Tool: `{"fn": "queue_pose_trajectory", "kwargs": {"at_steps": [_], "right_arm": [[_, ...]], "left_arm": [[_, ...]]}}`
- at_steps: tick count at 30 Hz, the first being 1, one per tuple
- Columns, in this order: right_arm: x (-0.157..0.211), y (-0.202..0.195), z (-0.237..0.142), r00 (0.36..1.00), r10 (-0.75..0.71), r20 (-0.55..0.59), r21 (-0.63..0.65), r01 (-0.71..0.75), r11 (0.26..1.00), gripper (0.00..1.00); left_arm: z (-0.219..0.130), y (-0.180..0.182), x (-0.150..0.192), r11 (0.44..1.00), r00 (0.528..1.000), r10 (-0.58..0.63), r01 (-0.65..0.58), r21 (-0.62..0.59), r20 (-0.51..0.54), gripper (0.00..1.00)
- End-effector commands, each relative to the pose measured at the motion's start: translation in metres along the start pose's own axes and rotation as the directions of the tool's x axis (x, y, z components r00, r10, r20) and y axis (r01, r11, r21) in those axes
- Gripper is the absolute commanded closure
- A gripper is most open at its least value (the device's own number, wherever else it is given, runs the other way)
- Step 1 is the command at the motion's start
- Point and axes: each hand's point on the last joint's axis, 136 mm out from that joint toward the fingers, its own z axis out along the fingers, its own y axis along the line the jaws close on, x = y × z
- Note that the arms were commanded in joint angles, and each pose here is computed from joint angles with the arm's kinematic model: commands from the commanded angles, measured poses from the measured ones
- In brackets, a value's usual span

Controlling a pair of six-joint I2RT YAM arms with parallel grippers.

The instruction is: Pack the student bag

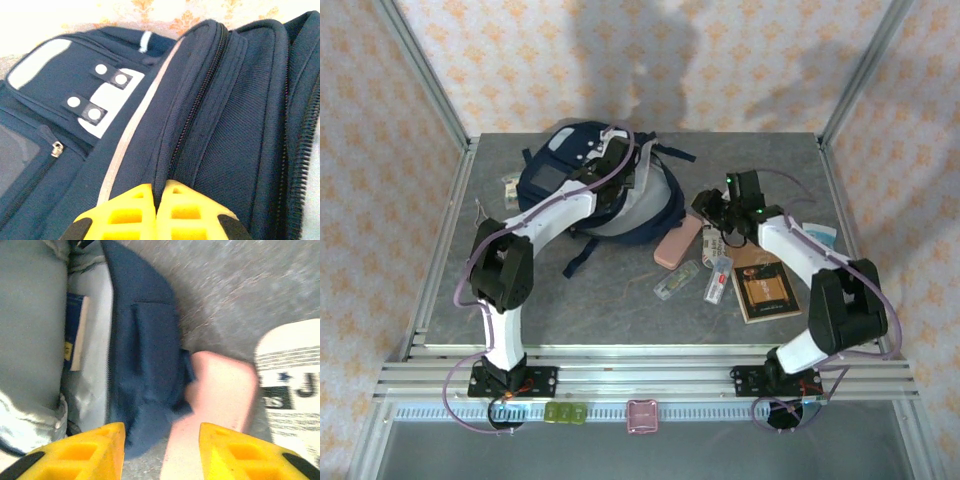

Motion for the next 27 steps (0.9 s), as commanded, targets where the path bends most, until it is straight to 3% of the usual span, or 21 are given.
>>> {"fn": "queue_pose_trajectory", "kwargs": {"at_steps": [1, 4, 7, 11, 16, 22, 27], "right_arm": [[-0.007, -0.032, -0.027, 0.997, -0.002, 0.078, 0.137, -0.009, 0.991, 0.55], [0.003, -0.049, -0.034, 0.997, 0.013, 0.073, 0.179, -0.026, 0.983, 0.54], [0.008, -0.077, -0.039, 0.994, 0.043, 0.097, 0.253, -0.066, 0.965, 0.53], [0.007, -0.125, -0.055, 0.976, 0.145, 0.162, 0.327, -0.192, 0.925, 0.53], [0.002, -0.170, -0.087, 0.944, 0.200, 0.262, 0.418, -0.298, 0.858, 0.43], [0.028, -0.171, -0.068, 0.953, 0.255, 0.160, 0.342, -0.296, 0.892, 0.45], [0.041, -0.181, -0.036, 0.936, 0.334, 0.108, 0.313, -0.351, 0.883, 0.47]], "left_arm": [[0.004, 0.010, -0.005, 0.999, 1.000, -0.015, 0.015, -0.052, 0.009, 0.78], [-0.011, -0.009, -0.003, 0.999, 1.000, -0.020, 0.020, 0.033, 0.002, 0.54], [-0.040, -0.023, -0.007, 0.991, 0.999, -0.045, 0.043, 0.129, 0.017, 0.43], [-0.066, -0.042, 0.013, 0.965, 0.998, -0.061, 0.065, 0.253, -0.022, 0.42], [-0.091, -0.058, 0.051, 0.927, 0.995, -0.068, 0.091, 0.364, -0.074, 0.42], [-0.091, -0.069, 0.099, 0.899, 0.982, -0.086, 0.149, 0.411, -0.169, 0.42], [-0.092, -0.080, 0.111, 0.886, 0.977, -0.091, 0.169, 0.431, -0.195, 0.42]]}}
